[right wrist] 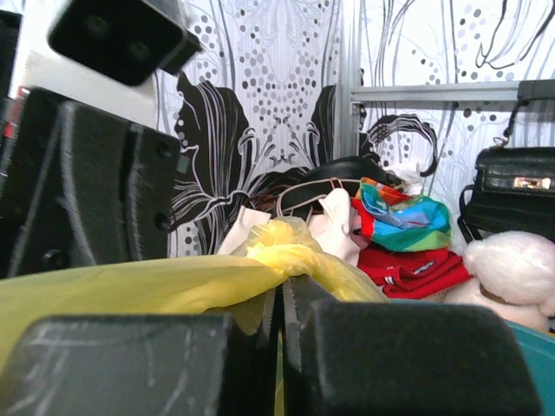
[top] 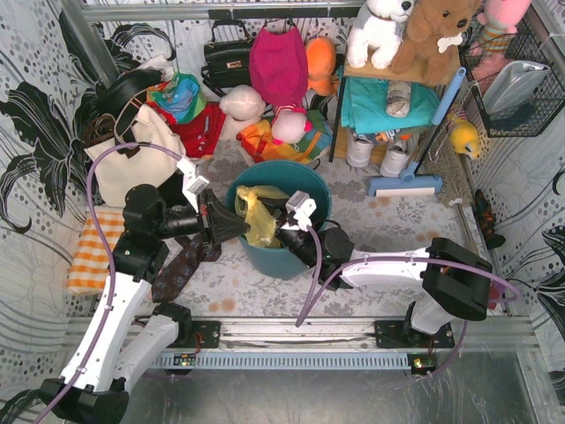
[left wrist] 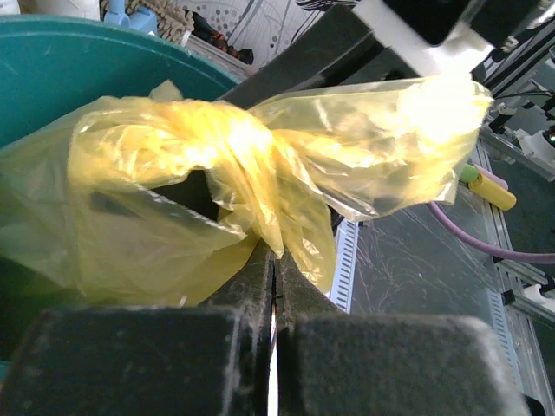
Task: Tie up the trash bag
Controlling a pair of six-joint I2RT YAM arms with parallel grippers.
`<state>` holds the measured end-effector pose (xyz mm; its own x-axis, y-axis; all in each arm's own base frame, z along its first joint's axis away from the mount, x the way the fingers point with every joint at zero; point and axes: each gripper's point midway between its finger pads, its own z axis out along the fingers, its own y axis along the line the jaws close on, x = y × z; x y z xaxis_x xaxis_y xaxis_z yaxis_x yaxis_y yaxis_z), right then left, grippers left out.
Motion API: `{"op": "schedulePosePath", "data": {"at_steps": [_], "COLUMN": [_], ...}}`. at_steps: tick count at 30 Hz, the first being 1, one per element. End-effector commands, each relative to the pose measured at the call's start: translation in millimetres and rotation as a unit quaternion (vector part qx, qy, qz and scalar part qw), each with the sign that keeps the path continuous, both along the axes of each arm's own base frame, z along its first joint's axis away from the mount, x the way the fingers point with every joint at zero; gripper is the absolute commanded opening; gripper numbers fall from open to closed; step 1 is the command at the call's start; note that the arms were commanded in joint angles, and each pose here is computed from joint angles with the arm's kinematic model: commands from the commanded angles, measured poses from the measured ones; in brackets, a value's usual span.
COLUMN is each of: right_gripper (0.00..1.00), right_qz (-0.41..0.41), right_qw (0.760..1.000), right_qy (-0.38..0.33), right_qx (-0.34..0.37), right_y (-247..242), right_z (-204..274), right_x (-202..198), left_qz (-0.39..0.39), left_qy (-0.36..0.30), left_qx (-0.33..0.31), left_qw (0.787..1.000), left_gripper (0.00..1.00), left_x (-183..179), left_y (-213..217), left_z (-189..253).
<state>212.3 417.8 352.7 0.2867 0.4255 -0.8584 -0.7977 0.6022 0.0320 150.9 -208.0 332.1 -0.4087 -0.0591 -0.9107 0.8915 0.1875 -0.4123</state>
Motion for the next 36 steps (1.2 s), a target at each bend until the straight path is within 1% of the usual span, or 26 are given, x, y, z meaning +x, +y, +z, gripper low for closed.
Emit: {"op": "schedulePosePath", "data": {"at_steps": [1, 3, 5, 10, 13, 17, 19, 22, 29, 33, 36], "right_gripper": [0.00, 0.00, 0.00, 0.00, 0.00, 0.00, 0.00, 0.00, 0.00, 0.00, 0.00], "right_qz": [0.035, 0.053, 0.068, 0.087, 0.091, 0.093, 0.093, 0.090, 0.081, 0.082, 0.084], "right_qw": [0.998, 0.997, 0.996, 0.995, 0.995, 0.994, 0.994, 0.994, 0.995, 0.995, 0.995], "right_qy": [-0.024, -0.032, -0.041, -0.047, -0.047, -0.049, -0.051, -0.050, -0.048, -0.048, -0.050], "right_qx": [0.038, 0.042, 0.041, 0.033, 0.023, 0.020, 0.021, 0.024, 0.026, 0.025, 0.024], "right_y": [3.4, 6.1, 9.7, 12.4, 9.0, 7.3, 8.0, 8.5, 7.6, 8.0, 8.1], "right_z": [13.9, 16.1, 16.5, 11.4, 5.3, 4.5, 5.9, 5.8, 5.0, 5.1, 5.9], "right_x": [-13.1, -19.2, -24.3, -31.2, -34.2, -36.5, -36.0, -34.4, -30.0, -30.2, -30.6], "left_qz": [0.006, 0.012, 0.028, 0.055, 0.070, 0.087, 0.102, 0.110, 0.079, 0.124, 0.172], "left_qy": [0.006, 0.006, 0.003, -0.025, -0.035, -0.045, -0.060, -0.065, -0.083, -0.101, -0.109], "left_qx": [0.004, 0.007, 0.012, 0.012, 0.013, 0.031, 0.050, 0.070, 0.099, 0.101, 0.079], "left_qw": [1.000, 1.000, 1.000, 0.998, 0.997, 0.995, 0.992, 0.989, 0.989, 0.982, 0.976], "left_gripper": [0.03, 0.03, 0.06, 0.18, 0.36, 0.46, 0.55, 0.64, 0.69, 0.70, 0.67], "left_x": [1.8, 4.7, 10.0, 14.3, 15.9, 16.0, 17.0, 14.4, -11.4, -8.0, 3.1], "left_y": [-0.8, -0.8, 0.5, 4.3, 7.0, 12.0, 17.3, 22.3, 27.5, 36.6, 41.5], "left_z": [-8.8, -10.5, -10.7, 2.4, 8.4, 10.1, 11.3, 13.7, 23.5, 38.7, 58.8]}}
